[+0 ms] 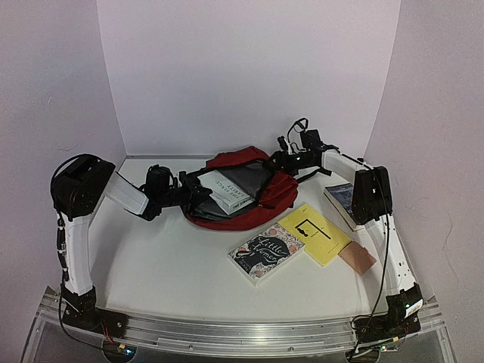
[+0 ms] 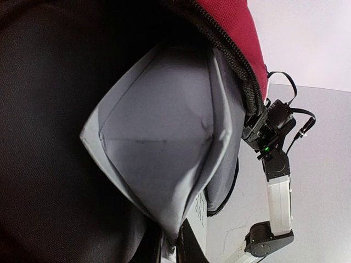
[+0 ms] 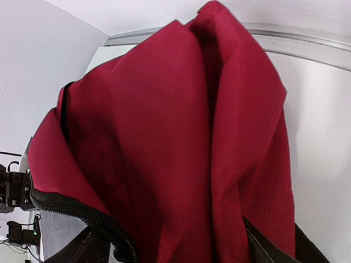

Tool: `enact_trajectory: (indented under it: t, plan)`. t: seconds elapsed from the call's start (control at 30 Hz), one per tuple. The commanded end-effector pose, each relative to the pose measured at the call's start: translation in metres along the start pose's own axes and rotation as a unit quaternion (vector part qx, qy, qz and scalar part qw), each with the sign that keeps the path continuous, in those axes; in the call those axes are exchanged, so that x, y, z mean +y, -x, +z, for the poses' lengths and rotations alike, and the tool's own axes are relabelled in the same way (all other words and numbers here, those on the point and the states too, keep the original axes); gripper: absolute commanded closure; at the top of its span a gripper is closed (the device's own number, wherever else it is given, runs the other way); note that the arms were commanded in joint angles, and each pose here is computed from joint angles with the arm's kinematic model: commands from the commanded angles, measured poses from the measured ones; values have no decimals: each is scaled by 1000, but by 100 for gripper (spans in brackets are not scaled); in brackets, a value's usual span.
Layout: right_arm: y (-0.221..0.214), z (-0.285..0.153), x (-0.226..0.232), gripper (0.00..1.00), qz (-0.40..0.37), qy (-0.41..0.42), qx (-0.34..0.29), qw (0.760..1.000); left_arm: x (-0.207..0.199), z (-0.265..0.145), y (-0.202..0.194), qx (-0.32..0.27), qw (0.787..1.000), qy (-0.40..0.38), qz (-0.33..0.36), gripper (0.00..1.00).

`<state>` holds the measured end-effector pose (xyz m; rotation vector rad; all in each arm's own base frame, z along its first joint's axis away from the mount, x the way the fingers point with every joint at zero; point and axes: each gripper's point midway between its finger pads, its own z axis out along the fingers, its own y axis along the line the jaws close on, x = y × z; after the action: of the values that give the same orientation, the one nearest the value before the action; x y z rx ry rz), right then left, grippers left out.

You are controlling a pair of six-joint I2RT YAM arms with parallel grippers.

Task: Pack the student bag
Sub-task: Place the book in the student bag.

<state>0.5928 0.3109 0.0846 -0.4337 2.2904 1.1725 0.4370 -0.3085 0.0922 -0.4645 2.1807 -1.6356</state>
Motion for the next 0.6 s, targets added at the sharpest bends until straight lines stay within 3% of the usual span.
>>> enact_trajectory:
  t: [0.0,0.17,0.33,0.43,0.57]
  plan:
    - [-18,21,47,27,-8,86,30,996,-65,17,-5,39,993,-90,67,100]
    - [-23,37,67,27,-19,96,37,995,-61,34,6,33,996,-65,51,97]
    - [-26,39,72,20,-28,95,38,994,-59,44,8,36,997,-59,34,89]
    - [-29,36,77,13,-29,102,43,993,-56,46,9,34,998,-49,31,81]
    - [-33,31,83,10,-26,111,49,992,-61,46,0,40,997,-38,46,59]
